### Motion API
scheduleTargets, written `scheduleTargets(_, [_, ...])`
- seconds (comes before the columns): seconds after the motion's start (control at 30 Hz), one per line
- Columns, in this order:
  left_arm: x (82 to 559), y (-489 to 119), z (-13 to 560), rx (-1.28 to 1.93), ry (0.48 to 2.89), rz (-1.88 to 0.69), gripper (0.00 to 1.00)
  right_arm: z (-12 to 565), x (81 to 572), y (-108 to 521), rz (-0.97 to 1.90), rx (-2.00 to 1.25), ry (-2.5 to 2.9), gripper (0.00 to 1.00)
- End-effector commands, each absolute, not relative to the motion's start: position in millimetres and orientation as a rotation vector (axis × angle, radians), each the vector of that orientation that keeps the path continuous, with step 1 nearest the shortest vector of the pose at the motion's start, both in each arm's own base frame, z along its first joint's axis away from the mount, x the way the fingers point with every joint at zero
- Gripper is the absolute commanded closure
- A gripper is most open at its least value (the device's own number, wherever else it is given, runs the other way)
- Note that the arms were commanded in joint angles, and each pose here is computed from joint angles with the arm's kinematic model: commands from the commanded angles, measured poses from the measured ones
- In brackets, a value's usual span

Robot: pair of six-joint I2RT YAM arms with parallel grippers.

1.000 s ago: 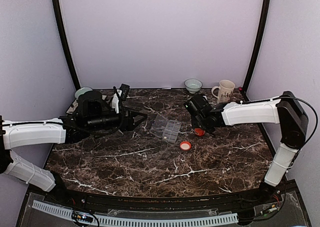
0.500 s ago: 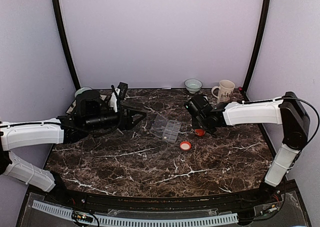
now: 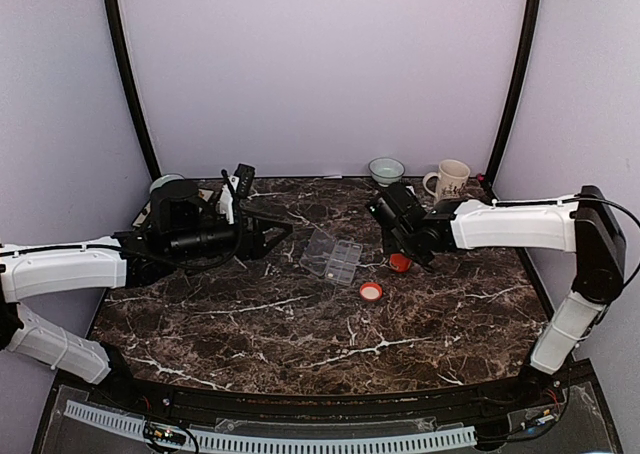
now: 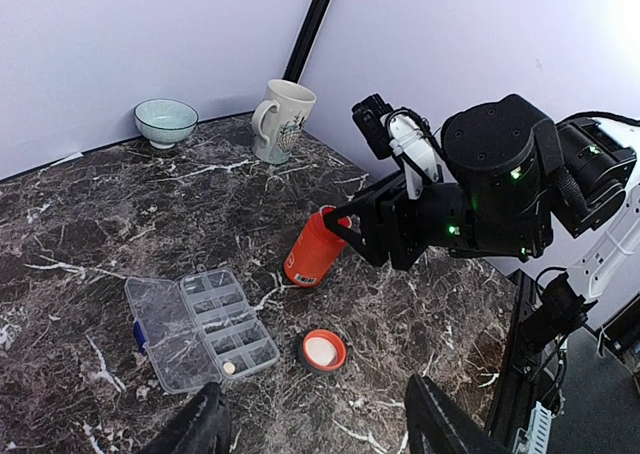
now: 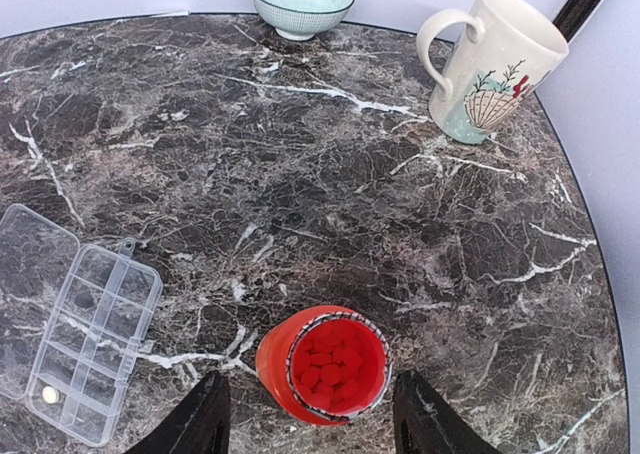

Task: Sort the pills into containers
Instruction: Place the pill bottle at the center of the board, then pick up the lid of the pill bottle from the center of the board.

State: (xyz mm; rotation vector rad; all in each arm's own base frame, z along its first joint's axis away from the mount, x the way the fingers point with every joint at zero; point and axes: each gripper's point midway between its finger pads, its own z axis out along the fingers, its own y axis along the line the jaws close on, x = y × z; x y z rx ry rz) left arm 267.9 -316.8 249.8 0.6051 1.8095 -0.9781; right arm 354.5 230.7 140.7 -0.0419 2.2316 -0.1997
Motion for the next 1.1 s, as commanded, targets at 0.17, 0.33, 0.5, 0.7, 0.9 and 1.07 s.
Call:
scheduleTargets(0.17, [260, -313, 244, 0.593, 1.872, -0.998, 0.38, 194, 341, 235, -0.168, -0.013, 2.157, 0.45])
scheduleTargets(0.33, [259, -307, 232, 0.571, 1.929, -0.979, 0.39, 206, 316, 241, -0.133, 0.007, 2.166, 0.49])
scheduleTargets(0.5, [256, -303, 219, 0.560, 2.010, -0.961, 0.40, 189, 293, 252, -0.050, 0.045, 2.235, 0.61])
scheduleTargets(0.7, [252, -299, 208, 0.550, 2.070, -0.951, 0.42, 147, 282, 271, 0.011, 0.071, 2.356, 0.74])
scheduleTargets(0.9, [252, -298, 202, 0.537, 2.138, -0.925, 0.43, 108, 272, 294, 0.129, 0.102, 2.475, 0.74])
scheduleTargets(1.07, [250, -298, 193, 0.537, 2.188, -0.917, 0.44, 85, 269, 304, 0.145, 0.115, 2.551, 0.75])
